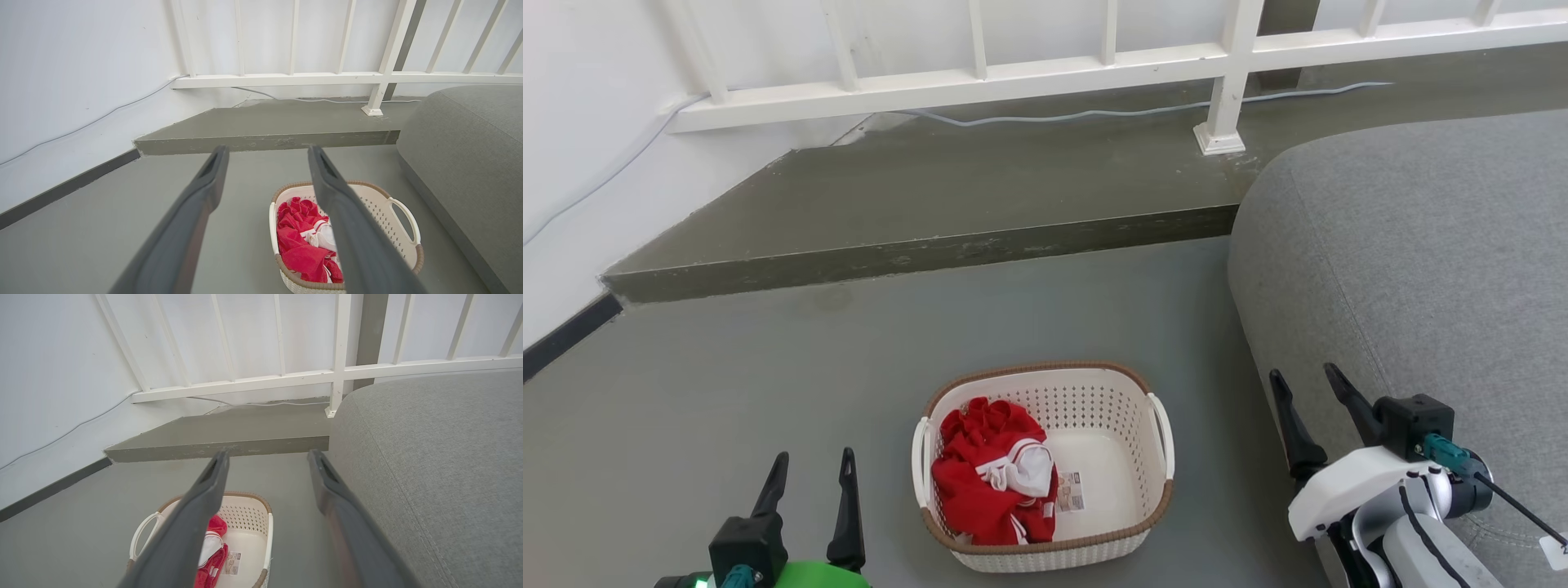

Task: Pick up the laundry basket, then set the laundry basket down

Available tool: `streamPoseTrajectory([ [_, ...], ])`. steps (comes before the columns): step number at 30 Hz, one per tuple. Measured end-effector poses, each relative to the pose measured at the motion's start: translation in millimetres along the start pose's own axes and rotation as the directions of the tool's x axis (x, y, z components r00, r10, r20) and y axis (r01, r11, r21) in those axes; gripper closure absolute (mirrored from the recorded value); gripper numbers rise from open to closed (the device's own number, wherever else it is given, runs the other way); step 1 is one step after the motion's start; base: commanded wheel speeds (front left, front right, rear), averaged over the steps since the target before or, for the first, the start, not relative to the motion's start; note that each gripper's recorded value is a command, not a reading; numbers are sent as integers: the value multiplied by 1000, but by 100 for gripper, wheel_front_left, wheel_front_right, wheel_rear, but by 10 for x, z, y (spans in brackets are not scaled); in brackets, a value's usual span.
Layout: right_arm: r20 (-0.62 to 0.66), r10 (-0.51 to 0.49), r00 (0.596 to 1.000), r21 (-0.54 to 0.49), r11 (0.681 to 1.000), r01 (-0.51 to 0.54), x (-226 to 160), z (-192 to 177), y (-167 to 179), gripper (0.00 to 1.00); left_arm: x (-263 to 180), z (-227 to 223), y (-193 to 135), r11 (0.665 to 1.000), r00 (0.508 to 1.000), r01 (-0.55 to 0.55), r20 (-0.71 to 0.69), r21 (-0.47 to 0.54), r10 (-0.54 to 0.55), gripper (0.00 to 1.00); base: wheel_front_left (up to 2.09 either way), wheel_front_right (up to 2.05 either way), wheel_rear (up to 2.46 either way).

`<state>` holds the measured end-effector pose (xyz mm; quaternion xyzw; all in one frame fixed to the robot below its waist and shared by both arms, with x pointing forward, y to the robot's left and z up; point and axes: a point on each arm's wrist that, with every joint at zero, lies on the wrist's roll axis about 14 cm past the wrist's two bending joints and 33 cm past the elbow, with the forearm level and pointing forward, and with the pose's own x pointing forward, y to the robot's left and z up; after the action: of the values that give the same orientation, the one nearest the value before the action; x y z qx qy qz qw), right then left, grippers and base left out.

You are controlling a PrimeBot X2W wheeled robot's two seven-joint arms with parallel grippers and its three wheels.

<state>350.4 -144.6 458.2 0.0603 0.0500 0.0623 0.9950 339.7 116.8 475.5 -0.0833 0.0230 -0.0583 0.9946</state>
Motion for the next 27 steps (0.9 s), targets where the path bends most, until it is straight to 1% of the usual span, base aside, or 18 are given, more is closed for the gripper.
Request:
streamPoseTrajectory([
  [27, 3, 8, 1000, -14, 1000, -8, -3, -2, 31, 0, -47, -7, 34, 999, 1000, -29, 1, -17, 29, 0, 0, 0, 0],
])
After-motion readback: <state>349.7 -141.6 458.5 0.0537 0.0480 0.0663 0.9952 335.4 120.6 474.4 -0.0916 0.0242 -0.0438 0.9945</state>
